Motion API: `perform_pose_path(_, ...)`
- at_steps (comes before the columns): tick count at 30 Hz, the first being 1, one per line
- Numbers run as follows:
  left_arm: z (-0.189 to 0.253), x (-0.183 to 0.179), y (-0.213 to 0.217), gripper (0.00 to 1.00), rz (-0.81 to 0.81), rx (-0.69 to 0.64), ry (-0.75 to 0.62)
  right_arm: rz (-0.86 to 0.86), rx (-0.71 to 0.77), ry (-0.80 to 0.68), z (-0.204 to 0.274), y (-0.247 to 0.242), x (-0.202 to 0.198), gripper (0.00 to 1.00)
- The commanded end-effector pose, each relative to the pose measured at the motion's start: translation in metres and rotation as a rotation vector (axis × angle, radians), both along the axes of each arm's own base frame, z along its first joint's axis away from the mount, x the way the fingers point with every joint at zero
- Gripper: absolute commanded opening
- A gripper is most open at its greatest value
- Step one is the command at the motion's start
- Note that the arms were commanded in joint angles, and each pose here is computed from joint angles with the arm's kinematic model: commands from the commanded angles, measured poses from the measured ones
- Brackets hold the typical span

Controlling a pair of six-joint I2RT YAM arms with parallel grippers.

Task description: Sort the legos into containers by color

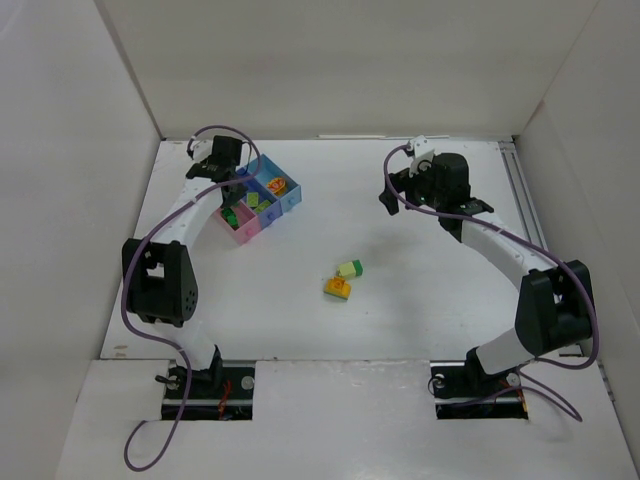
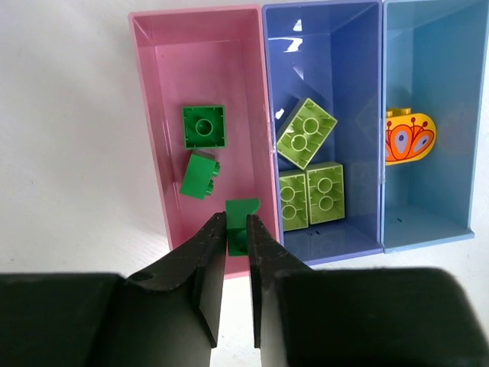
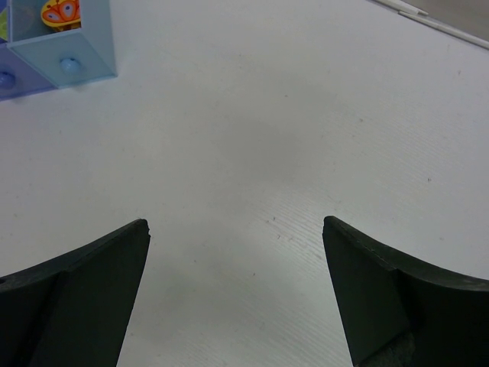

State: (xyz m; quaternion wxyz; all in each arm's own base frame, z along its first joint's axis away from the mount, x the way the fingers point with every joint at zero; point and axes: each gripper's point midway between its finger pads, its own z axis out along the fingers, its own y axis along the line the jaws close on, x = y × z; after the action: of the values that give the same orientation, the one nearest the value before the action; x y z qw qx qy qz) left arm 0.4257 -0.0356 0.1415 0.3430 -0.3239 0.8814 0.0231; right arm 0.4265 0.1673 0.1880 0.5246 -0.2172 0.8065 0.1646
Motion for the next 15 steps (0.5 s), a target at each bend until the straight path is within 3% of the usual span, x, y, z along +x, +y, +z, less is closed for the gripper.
perform_pose_path(1,0.0082,0.0013,0.002,0.14,0.019,-0.006,-0.009,0.016,0.021,-0.053,0.0193,0.0027,-0.0004,1.0)
perform_pose_path(4,0.0082,0.0013,0.002,0.2,0.019,-0.006,-0.009,0.016,0.021,-0.053,0.0193,0.0027,-0.0004,1.0)
perform_pose_path(15,0.0127,-0.0044,-0.0008,0.22,0.022,-0.034,-0.029,0.088,0.015,-0.056,0.0164,0.0113,-0.0047,1.0)
